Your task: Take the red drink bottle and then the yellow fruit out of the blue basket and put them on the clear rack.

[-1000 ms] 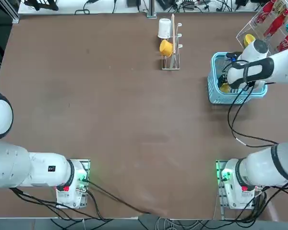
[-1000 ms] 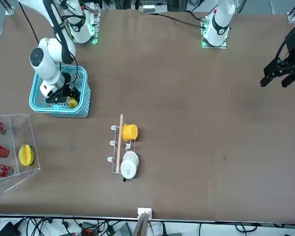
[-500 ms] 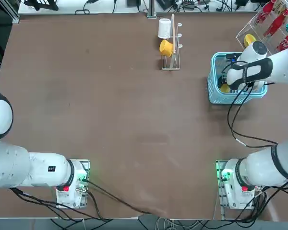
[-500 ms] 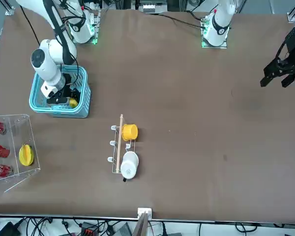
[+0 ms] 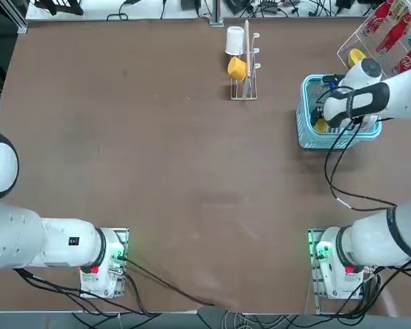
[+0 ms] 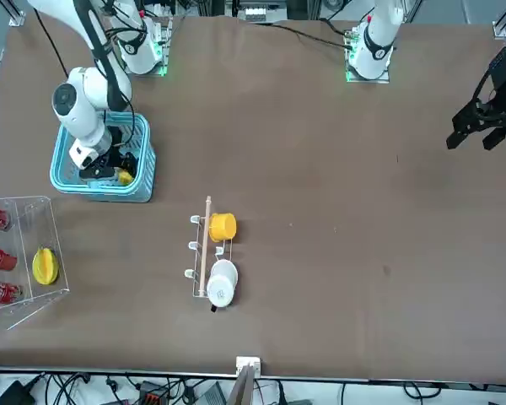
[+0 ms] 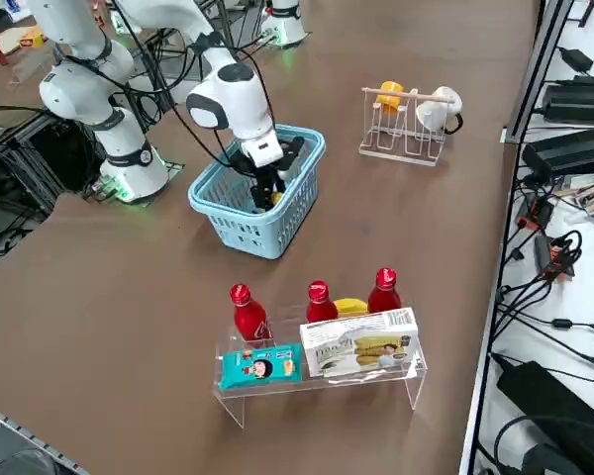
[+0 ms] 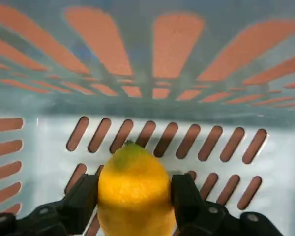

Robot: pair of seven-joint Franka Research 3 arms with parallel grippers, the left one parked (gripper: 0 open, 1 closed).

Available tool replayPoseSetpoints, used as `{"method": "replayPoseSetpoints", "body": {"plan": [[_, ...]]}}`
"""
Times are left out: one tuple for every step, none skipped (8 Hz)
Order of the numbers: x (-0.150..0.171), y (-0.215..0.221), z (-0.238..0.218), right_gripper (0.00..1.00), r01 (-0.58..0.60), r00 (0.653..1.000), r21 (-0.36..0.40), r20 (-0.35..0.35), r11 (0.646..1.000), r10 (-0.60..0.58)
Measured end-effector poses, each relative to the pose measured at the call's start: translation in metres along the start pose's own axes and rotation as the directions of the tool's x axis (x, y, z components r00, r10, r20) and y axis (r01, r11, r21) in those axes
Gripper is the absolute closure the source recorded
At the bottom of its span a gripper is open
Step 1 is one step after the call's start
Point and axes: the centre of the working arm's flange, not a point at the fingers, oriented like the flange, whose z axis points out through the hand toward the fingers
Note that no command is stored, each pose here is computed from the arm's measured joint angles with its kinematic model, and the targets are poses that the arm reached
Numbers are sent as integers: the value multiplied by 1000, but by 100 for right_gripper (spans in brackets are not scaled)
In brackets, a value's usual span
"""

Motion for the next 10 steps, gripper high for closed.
{"method": "replayPoseSetpoints", "body": {"plan": [[4, 0, -10, 16, 0, 1000, 3, 15, 1000, 0], [11, -1, -30, 16, 1, 999, 7, 39, 1000, -1], [18, -1, -55, 16, 1, 998, 12, 56, 1000, -1], [23, -1, -80, 16, -1, 998, 16, 65, 1000, 0], [27, 0, -102, 16, -5, 997, 19, 82, 1000, 3], [34, 3, -125, 16, -10, 994, 24, 109, 1000, 7], [46, 7, -150, 16, -11, 991, 21, 134, 1000, 8], [60, 15, -178, 16, -9, 988, 5, 156, 1000, 8], [75, 27, -208, 16, -6, 985, -24, 171, 1000, 10], [89, 37, -231, 16, 1, 985, -59, 173, 998, 9]]}}
